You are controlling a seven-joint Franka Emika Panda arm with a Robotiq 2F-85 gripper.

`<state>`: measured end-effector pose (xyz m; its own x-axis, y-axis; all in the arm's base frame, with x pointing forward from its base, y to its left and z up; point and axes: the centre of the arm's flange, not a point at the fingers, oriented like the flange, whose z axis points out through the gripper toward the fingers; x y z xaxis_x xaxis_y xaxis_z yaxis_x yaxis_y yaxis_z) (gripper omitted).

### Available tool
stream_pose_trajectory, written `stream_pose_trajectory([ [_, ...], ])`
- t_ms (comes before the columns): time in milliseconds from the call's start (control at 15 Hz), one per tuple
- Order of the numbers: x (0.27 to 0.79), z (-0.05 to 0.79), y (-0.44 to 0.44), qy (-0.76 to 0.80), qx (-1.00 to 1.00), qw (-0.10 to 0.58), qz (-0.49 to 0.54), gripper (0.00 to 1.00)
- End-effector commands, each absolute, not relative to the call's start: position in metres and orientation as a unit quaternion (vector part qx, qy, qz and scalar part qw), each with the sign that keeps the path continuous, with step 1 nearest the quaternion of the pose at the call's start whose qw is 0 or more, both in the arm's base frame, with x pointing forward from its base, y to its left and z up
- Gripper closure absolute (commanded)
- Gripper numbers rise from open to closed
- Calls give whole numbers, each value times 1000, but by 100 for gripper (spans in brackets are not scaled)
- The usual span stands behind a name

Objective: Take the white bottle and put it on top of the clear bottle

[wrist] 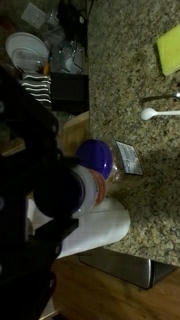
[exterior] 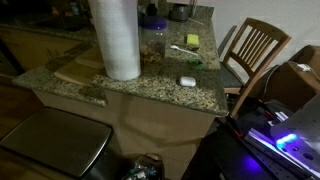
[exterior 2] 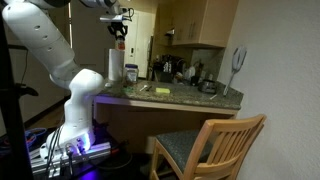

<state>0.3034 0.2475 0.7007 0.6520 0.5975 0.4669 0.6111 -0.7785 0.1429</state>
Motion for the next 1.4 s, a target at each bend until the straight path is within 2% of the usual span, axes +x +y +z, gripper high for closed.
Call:
stream_pose_trajectory([
  [0,283,788,289,-328,-915,-22,-235,71],
  [67,275,804,303,-324,-917,-37,-230,71],
  [133,325,776,305,-317,-921,-53,-221,71],
  [200,326,778,309,-315,-919,-56,-231,71],
  [267,270,770,284,-321,-912,-40,-253,46],
  [333,287,767,289,-319,-914,-46,-247,46],
  [400,306,761,293,-318,-917,-47,-237,71],
  [600,347,730,286,-304,-934,-43,-181,71],
  [1200,456,682,332,-312,-936,-10,-163,71],
  [1267,434,681,312,-307,-938,-14,-160,46],
  [1333,443,673,319,-311,-937,-10,-157,46],
])
